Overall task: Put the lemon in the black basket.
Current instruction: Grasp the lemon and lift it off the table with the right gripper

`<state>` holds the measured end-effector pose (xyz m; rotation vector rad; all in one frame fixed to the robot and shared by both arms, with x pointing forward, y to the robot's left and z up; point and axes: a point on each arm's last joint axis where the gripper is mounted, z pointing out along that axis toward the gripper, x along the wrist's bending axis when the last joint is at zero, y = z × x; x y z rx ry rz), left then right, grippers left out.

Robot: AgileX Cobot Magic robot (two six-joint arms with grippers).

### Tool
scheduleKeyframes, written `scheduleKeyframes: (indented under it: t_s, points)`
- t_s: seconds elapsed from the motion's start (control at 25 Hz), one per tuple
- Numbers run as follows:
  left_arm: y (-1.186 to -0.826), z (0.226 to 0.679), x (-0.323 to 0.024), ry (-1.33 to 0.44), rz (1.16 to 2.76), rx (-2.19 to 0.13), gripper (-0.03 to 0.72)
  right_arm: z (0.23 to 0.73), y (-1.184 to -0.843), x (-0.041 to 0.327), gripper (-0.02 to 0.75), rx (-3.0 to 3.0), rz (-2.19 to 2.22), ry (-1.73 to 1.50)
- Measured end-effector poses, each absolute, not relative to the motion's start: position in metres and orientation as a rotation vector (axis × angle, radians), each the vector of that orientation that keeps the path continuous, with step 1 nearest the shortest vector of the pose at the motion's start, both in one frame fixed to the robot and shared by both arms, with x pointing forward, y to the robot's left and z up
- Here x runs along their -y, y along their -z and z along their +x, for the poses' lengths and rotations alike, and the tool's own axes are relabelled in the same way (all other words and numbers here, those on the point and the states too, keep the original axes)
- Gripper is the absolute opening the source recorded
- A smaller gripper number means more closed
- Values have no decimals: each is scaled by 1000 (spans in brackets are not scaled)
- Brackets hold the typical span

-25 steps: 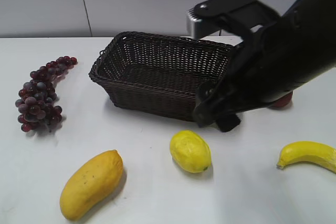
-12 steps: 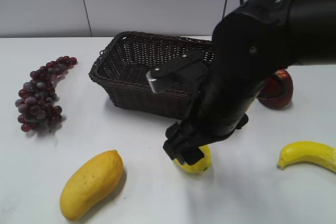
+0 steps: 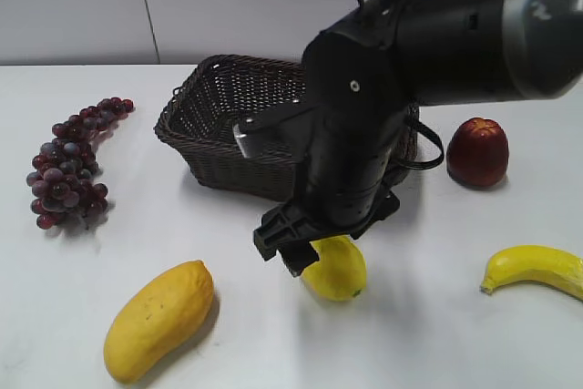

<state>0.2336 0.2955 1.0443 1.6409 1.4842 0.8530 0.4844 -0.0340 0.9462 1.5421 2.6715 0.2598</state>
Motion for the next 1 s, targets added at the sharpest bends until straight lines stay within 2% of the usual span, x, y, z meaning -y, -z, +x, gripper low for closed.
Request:
scheduleKeyframes:
  t_s: [0.52,0.8,1.0]
  points:
    - [-1044,234,-296,-853,1641,-1484,235,492,-915,31,656,-2672,1479,-183]
    - [-1044,234,-296,-853,1641,-1484,237,494,-912,31,601,-2671,1465,-182]
    - [-1044,234,-296,-853,1641,-1484,237,494,-910,30,599,-2684,1443,-176]
